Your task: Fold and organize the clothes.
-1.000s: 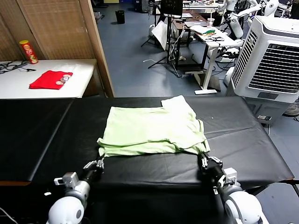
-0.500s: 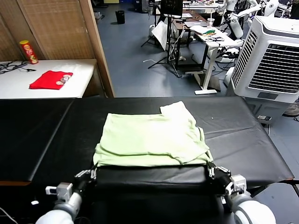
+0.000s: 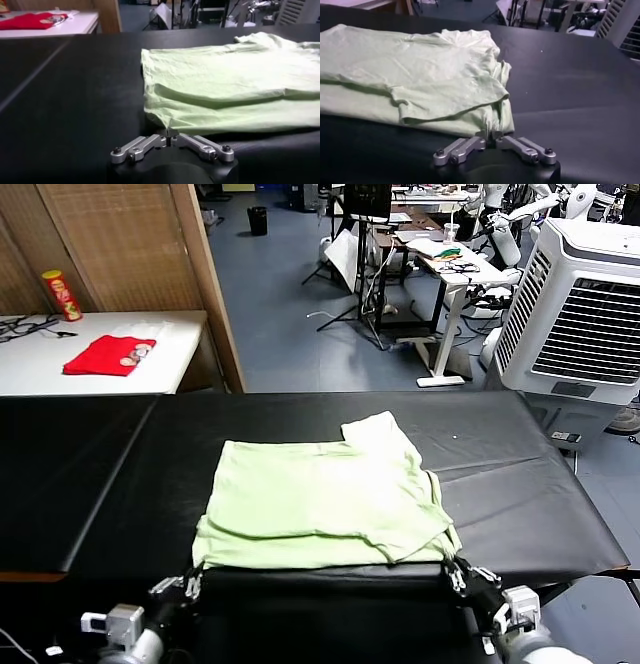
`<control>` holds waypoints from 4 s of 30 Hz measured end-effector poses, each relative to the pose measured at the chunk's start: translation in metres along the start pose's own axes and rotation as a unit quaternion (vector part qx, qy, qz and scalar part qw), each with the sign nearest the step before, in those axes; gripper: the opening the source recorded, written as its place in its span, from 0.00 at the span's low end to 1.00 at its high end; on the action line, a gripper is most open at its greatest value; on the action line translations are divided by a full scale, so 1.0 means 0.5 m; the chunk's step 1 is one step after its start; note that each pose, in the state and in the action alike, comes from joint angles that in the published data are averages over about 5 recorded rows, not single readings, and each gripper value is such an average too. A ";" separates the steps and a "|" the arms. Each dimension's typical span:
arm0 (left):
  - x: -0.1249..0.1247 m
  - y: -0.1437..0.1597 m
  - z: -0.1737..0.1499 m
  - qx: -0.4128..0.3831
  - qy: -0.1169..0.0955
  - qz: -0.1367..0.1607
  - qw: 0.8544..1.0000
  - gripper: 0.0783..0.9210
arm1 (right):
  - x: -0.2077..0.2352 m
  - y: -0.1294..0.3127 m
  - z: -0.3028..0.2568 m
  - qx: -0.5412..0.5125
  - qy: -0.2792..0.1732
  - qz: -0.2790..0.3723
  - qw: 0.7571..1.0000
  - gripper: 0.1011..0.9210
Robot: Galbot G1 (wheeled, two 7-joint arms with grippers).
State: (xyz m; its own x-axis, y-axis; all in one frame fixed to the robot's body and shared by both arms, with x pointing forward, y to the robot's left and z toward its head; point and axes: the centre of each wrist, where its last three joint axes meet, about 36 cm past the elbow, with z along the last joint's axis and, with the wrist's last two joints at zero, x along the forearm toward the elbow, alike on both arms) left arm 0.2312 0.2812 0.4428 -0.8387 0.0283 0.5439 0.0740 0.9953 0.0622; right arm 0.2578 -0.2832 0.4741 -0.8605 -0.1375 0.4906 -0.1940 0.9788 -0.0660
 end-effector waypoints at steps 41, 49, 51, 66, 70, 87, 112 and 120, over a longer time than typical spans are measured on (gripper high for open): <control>-0.549 0.119 -0.348 0.110 -0.001 0.038 0.993 0.85 | -0.708 -0.100 -0.321 -0.007 0.007 -0.009 1.000 0.85; -0.585 0.115 -0.348 0.114 0.010 0.043 0.992 0.85 | -0.749 -0.089 -0.307 -0.014 0.034 -0.016 0.999 0.85; -0.592 0.112 -0.348 0.114 0.010 0.043 0.992 0.82 | -0.753 -0.084 -0.305 -0.016 0.038 -0.019 0.999 0.85; -0.614 0.100 -0.327 0.106 0.016 0.045 0.993 0.08 | -0.753 -0.064 -0.290 -0.033 0.048 -0.027 0.998 0.17; -0.607 0.098 -0.324 0.099 0.007 0.041 0.994 0.06 | -0.743 -0.073 -0.278 -0.034 0.021 -0.023 0.999 0.04; -0.442 0.109 -0.329 0.087 -0.063 0.053 0.993 0.06 | -0.585 -0.129 -0.236 -0.040 -0.090 -0.052 0.994 0.03; -0.167 0.071 -0.179 0.052 -0.057 0.038 0.996 0.06 | -0.310 -0.087 -0.166 -0.013 0.021 -0.019 1.000 0.03; -0.141 0.059 -0.132 0.044 -0.032 0.025 0.998 0.06 | -0.273 -0.058 -0.153 0.002 0.017 -0.020 1.000 0.03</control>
State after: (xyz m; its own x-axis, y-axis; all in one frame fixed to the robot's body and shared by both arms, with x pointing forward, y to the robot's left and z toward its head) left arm 0.3281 0.3022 0.4617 -0.8680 0.0816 0.4897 0.0715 0.9967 -0.0393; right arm 0.4167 -0.2813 0.4755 -0.8349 -0.1718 0.5228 -0.2307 0.9718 -0.0492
